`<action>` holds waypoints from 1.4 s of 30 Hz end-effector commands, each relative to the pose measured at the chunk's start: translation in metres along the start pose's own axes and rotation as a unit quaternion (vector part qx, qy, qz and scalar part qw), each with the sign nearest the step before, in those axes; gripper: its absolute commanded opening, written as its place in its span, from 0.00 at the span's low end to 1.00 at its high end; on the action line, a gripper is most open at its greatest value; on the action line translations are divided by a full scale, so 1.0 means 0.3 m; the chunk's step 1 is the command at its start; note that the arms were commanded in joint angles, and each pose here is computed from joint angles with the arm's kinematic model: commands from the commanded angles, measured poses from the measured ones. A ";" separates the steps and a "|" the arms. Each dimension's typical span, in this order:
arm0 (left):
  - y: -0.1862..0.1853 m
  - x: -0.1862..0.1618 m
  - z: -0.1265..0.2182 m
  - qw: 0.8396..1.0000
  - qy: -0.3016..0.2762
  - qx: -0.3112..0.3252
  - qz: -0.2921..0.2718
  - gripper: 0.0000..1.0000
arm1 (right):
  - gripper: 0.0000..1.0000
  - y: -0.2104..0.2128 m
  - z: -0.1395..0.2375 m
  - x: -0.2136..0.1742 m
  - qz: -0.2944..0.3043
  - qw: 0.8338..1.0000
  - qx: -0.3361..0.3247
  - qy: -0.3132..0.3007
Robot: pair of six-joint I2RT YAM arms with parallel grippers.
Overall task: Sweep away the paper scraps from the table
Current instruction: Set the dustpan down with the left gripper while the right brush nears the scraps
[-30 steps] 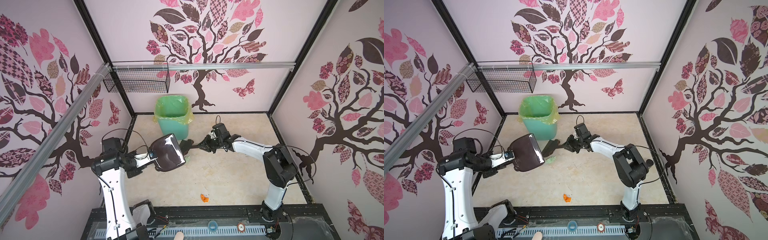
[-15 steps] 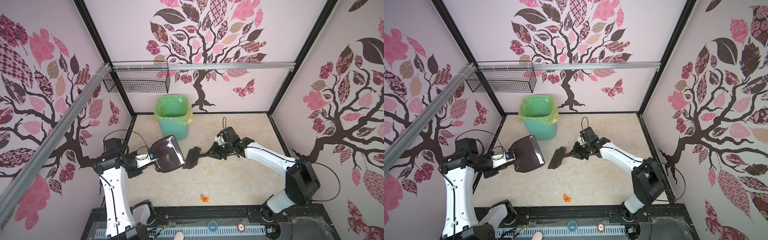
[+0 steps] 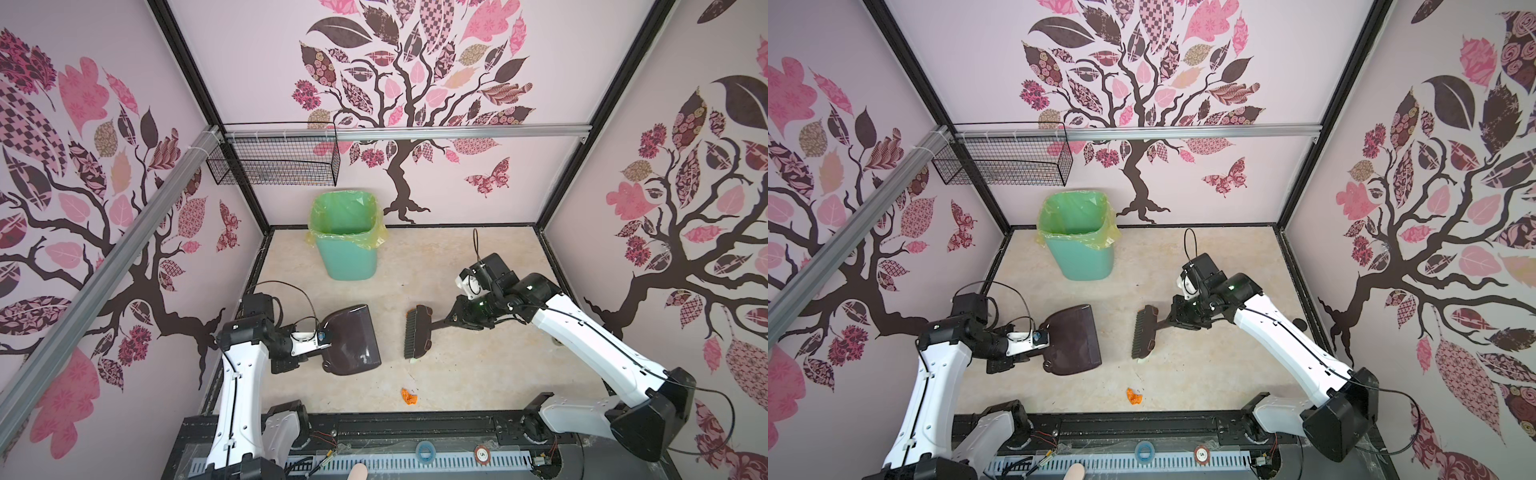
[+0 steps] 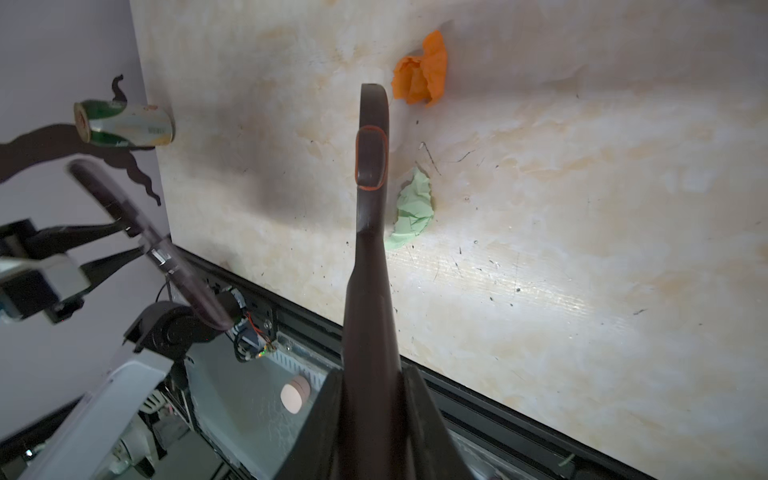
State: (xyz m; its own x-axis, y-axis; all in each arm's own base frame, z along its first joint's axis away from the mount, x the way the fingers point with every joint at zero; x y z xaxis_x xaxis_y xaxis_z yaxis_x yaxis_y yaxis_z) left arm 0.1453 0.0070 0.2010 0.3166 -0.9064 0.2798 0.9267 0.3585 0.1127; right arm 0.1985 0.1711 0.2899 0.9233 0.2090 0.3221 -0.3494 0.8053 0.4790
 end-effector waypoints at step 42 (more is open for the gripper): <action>0.110 -0.065 -0.325 0.993 0.051 -0.100 0.027 0.00 | 0.00 0.164 -0.208 -0.003 0.310 0.926 -0.067 0.205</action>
State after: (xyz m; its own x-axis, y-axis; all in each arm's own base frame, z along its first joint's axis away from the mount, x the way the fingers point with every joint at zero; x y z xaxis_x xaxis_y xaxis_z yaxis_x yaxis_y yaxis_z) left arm 0.1883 0.0184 0.1013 0.3841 -0.9120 0.1436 0.9225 0.3726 -0.1014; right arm 0.1740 0.2574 0.2639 0.5226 0.8284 0.2018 -0.8371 0.4537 0.3055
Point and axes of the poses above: each gripper's point midway between its finger pads, its own z axis back along the fingers, its own y axis along the line the jaws close on, x = y × z, the point moved 8 cm from there along z, back along the fingers, and after that the axes turned 12 degrees about z, right-handed, at the moved point
